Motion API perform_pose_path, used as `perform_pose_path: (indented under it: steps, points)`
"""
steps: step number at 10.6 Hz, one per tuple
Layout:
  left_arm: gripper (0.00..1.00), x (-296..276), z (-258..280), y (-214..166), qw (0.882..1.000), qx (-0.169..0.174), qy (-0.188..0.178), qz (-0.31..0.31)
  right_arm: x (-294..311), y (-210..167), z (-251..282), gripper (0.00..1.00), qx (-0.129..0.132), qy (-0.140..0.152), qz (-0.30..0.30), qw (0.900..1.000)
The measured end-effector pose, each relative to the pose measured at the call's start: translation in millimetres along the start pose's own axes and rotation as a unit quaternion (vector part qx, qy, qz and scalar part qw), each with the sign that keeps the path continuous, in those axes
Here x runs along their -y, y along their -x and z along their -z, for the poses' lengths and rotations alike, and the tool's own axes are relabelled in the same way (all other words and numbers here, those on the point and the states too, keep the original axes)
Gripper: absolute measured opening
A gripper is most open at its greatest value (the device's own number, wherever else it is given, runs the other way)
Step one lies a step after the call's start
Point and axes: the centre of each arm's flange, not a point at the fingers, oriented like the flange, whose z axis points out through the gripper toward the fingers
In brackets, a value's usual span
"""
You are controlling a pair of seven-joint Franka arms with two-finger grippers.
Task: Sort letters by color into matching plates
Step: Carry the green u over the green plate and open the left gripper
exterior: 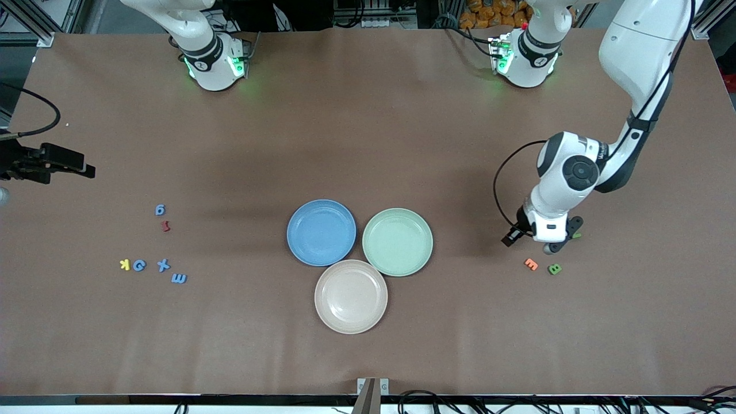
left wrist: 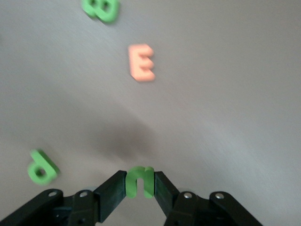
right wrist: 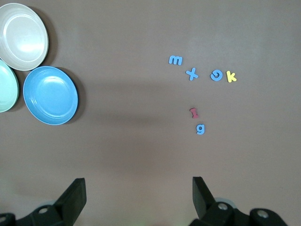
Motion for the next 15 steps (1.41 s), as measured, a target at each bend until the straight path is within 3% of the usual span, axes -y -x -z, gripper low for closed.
perform_pose_path:
  steps: [3, 7, 9, 15]
  points:
    - [0.33, -65.7, 29.5, 70.8, 0.998, 0.021, -0.005, -0.055, 1.0, -0.1, -0.1, 1.0, 0.0, 0.0, 0.001, 1.0]
    - [0.33, -139.3, 42.7, 187.8, 0.998, 0.03, 0.014, -0.061, -1.7, 0.2, -0.3, 1.0, 0.002, 0.015, -0.001, 1.0]
    - [0.33, -148.8, 31.4, 206.1, 0.997, 0.039, 0.012, -0.067, -4.4, 0.5, -0.2, 1.0, 0.004, 0.026, -0.003, 1.0]
    - [0.33, -172.6, 14.3, 214.4, 0.996, 0.053, 0.022, -0.069, -8.2, 1.0, 0.3, 1.0, 0.004, 0.032, -0.006, 0.999]
